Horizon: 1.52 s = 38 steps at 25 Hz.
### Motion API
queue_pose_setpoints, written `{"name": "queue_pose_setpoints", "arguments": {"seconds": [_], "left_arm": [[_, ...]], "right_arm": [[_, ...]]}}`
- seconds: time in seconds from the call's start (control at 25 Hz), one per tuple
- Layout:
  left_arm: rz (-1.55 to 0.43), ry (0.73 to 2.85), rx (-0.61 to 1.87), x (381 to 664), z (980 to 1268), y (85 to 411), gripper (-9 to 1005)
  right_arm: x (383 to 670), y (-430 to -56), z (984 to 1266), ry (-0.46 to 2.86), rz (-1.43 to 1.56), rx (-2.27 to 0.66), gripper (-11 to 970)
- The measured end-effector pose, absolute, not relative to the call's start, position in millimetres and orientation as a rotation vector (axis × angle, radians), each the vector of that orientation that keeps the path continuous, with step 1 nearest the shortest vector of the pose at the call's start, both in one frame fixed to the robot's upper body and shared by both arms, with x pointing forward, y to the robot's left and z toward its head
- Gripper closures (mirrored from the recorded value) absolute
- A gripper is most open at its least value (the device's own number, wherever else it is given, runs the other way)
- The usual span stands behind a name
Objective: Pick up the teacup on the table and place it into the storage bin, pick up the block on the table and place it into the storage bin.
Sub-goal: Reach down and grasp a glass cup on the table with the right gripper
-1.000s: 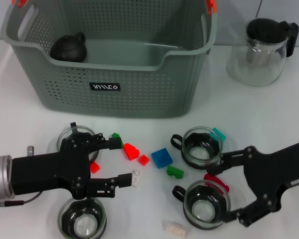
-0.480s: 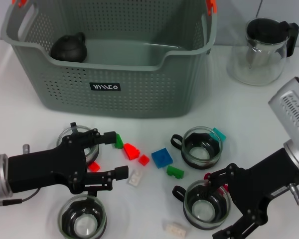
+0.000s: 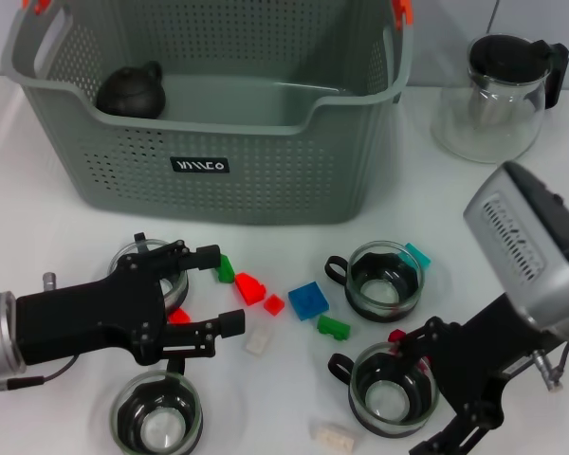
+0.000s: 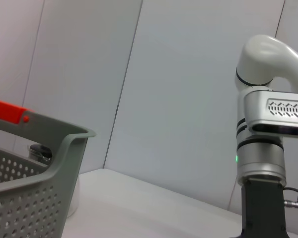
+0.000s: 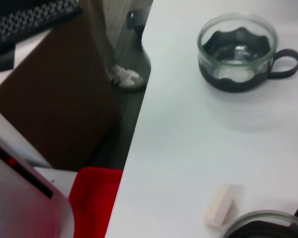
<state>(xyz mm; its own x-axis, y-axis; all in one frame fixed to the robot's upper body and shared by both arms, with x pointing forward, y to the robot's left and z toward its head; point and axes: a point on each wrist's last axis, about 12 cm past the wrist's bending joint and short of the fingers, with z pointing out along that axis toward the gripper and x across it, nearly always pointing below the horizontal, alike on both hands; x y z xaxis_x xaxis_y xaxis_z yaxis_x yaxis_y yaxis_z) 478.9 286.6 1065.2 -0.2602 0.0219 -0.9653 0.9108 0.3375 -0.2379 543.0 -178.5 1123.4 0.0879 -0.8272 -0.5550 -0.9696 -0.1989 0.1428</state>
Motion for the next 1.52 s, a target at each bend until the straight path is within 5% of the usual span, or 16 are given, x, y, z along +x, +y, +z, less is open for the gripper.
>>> {"name": "queue_pose_setpoints", "arguments": {"seconds": [0.32,0.96,1.4,1.52], "left_arm": [[-1.093,1.586,0.866,479.0,1064.8,286.5,88],[-1.084,1.6,0.854,478.7,1062.1,287.3,90],[-1.082,1.609,0.85,478.3,1060.5,286.8,91],[-1.081,1.609,0.85,478.3,1060.5,286.9,91]], "right_arm": [[541.8,-164.6,1119.6,1.8,0.736,-2.17,111],[539.5,-151.5,1109.5,1.799,0.631,-2.225,108],[540.9,-149.0,1110.8,1.864,0.622,-2.2,533],[539.3,-148.3,1109.4,1.862,0.617,-2.219,767]]}}
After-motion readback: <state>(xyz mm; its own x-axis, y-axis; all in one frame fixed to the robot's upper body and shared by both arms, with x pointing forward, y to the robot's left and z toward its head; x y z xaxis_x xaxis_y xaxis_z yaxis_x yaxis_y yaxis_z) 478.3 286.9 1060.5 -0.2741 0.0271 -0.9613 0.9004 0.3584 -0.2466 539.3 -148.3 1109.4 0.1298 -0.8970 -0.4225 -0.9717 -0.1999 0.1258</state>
